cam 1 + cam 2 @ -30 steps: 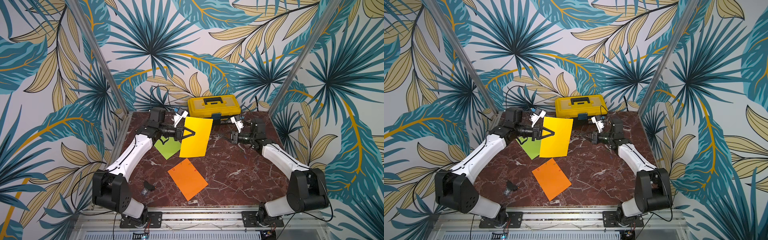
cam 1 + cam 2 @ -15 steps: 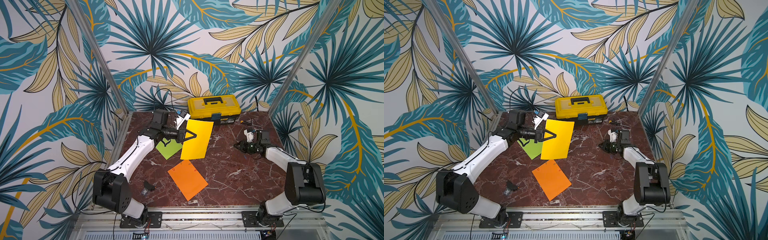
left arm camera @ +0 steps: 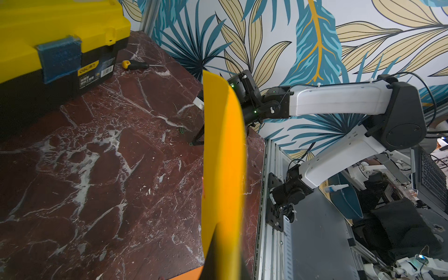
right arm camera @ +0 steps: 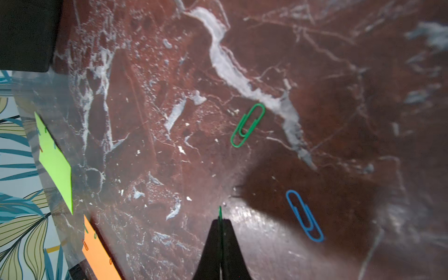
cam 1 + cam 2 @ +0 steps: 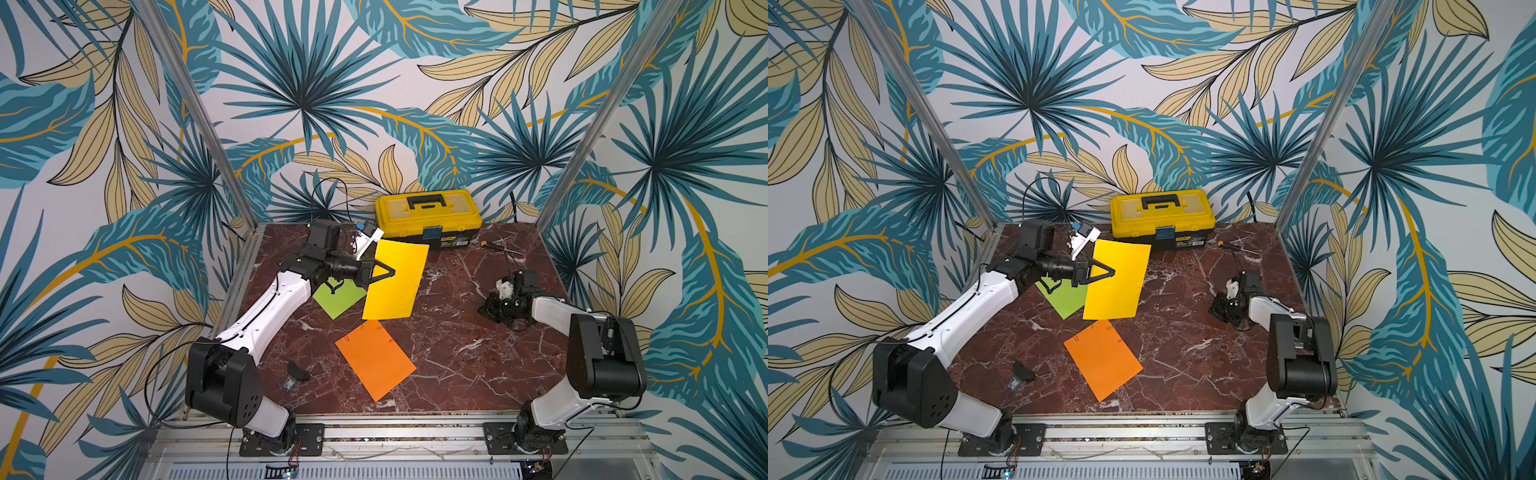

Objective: Unclip the paperclips from the documents
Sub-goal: Place the paper clip at the center of the board.

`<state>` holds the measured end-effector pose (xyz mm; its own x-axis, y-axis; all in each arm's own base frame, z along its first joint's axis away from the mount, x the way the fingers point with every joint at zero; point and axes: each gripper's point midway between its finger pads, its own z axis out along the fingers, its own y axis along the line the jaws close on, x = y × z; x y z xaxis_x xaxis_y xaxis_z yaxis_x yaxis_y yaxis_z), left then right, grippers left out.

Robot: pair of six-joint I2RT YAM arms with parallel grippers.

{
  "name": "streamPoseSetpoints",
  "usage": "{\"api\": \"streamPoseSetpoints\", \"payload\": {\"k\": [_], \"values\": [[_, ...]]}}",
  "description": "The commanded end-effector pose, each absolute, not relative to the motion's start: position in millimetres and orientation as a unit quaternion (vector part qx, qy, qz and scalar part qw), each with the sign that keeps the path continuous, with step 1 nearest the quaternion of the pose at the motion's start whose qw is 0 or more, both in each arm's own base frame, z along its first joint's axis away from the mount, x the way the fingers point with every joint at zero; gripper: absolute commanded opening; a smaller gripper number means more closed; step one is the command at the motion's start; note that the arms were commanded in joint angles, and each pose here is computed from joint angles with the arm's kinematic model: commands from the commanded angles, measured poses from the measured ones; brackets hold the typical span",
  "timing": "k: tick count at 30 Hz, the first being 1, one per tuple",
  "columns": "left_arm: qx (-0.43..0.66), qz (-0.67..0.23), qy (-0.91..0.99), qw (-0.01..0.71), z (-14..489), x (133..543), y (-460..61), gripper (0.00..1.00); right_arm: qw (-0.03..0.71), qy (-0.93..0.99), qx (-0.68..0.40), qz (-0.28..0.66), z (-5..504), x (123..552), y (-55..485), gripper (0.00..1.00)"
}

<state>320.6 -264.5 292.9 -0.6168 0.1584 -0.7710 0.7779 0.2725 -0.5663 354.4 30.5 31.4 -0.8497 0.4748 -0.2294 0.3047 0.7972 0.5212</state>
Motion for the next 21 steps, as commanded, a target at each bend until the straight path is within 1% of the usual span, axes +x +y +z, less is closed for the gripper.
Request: {"api": "streamPoseSetpoints", "payload": {"k": [1,3,6,12,18,21], "values": [[0.319,-0.507,0.743,0.300,286,322,-265,0.00,0.146,0.939,0.227,0.216,16,339,23,0.06],[0.318,-0.506,0.744,0.299,284,323,-266,0.00,0.142,0.940,0.229,0.209,16,338,21,0.07],[0.319,-0.506,0.743,0.300,284,325,-266,0.00,0.141,0.942,0.231,0.199,17,336,18,0.11],[0.319,-0.506,0.743,0.301,286,329,-267,0.00,0.135,0.946,0.229,0.187,21,330,15,0.25],[0.318,-0.506,0.742,0.303,288,329,-267,0.00,0.149,0.945,0.218,0.194,35,331,17,0.31],[0.317,-0.506,0.743,0.302,288,328,-267,0.00,0.167,0.942,0.198,0.215,51,336,23,0.34]]}}
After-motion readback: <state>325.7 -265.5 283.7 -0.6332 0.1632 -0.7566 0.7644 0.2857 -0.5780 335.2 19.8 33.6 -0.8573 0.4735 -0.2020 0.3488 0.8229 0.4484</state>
